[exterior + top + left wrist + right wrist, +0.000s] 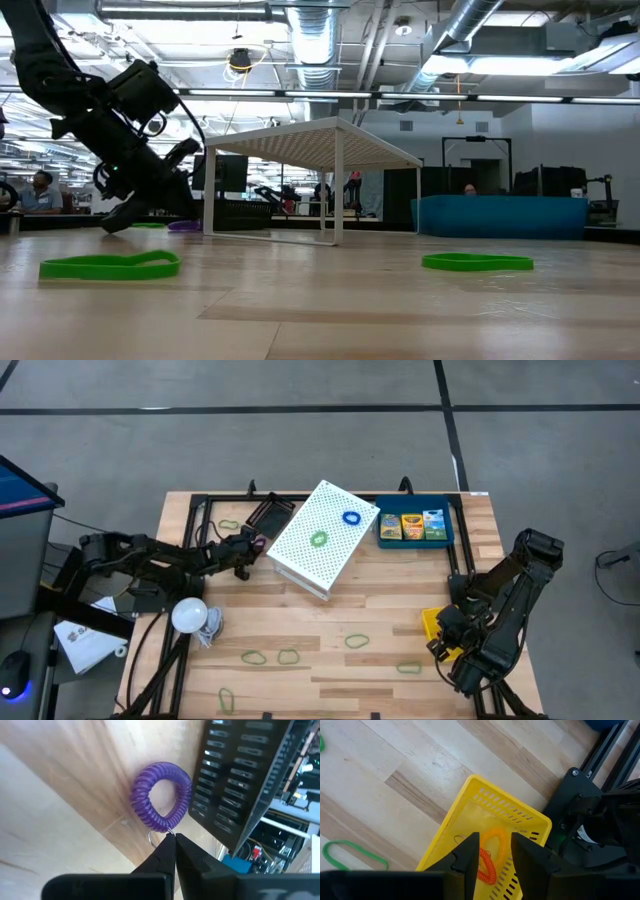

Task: Pick & Place Office Desk Supplies
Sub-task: Put the purple spring keychain into the yellow bin

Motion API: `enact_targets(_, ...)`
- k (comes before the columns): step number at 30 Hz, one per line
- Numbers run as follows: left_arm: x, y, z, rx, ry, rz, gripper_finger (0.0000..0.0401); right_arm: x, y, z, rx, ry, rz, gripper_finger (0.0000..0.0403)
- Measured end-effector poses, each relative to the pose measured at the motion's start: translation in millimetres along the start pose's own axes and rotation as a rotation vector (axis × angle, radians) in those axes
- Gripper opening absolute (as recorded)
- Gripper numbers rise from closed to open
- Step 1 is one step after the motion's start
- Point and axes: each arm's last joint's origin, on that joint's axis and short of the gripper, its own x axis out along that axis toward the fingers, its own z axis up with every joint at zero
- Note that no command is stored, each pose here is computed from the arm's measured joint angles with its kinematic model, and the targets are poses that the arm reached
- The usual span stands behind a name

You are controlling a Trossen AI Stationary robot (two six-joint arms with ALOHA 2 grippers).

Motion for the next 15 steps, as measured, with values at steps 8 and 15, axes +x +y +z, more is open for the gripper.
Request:
enact_targets(8,-1,-1,-5,0.033,0.037,-0.026,0.0,0,0,0,0.026,0.001,0.004,0.0109)
enact_targets(15,-11,-8,-13,0.051,0.074,-0.102,0.0,0,1,-1,0.03,0.006,0.015,0.0109)
